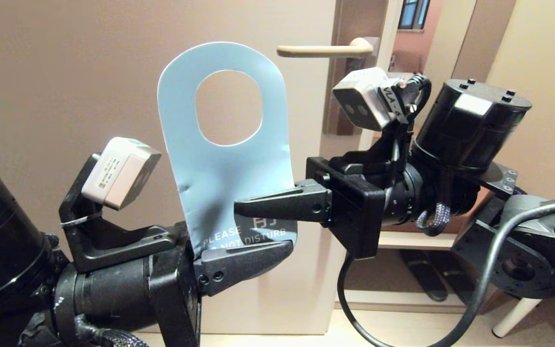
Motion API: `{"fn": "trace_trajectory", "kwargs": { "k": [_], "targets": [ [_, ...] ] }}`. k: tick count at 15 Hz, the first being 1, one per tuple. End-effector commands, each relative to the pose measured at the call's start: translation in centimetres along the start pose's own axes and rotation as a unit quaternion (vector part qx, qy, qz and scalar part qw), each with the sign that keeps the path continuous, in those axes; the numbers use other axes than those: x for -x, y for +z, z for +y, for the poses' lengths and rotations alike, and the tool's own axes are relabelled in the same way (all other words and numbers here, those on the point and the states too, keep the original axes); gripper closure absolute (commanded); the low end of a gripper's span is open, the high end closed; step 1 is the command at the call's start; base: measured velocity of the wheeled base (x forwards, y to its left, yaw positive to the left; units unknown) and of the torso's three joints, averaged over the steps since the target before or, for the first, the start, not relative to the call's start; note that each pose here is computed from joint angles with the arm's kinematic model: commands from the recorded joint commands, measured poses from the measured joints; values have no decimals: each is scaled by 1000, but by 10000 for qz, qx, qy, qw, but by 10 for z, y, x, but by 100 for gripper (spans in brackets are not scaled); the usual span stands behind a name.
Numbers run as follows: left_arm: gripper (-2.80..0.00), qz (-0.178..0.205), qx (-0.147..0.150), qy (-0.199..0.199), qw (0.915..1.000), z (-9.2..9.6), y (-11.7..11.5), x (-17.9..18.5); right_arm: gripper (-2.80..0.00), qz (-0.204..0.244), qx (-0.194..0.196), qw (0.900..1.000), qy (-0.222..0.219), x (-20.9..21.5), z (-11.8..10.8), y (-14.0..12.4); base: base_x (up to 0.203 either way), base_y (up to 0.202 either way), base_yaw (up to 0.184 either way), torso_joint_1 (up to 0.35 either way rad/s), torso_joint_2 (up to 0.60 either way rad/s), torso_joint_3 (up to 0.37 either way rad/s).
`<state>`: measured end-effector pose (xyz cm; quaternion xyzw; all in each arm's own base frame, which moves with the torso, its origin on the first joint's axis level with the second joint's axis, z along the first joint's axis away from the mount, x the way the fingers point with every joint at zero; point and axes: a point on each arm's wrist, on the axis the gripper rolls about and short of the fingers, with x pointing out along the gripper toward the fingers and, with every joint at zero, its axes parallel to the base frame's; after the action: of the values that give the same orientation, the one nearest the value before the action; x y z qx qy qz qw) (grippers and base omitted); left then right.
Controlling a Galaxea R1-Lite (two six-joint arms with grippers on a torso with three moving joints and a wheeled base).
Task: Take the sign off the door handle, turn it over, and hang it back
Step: Hand it to the other hand
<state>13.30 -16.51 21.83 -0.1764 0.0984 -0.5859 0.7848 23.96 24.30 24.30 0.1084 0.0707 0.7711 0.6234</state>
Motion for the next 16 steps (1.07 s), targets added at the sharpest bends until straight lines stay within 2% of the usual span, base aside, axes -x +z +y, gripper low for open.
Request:
{"fn": "trace_trajectory", "kwargs": {
  "k": [1,3,4,10,16],
  "targets": [
    [0,-20,-2,-36,10000,-1,1,0,0,12,-20,10000,14,0,0,-2,0,0,0,0,0,0],
    [0,-24,-5,-38,10000,-1,1,0,0,19,-33,10000,11,0,-1,-2,0,0,0,0,0,0],
    [0,-20,-2,-36,10000,-1,1,0,-280,20,-19,10000,4,0,-1,-3,0,0,0,0,0,0],
    [0,6,3,-25,10000,-1,-2,4,-280,48,29,10000,-71,4,-2,-7,0,0,0,0,0,0],
    [0,11,17,4,10000,-5,-7,16,-280,-98,120,9988,-473,34,-12,-19,0,0,0,0,0,0]
  ]
}}
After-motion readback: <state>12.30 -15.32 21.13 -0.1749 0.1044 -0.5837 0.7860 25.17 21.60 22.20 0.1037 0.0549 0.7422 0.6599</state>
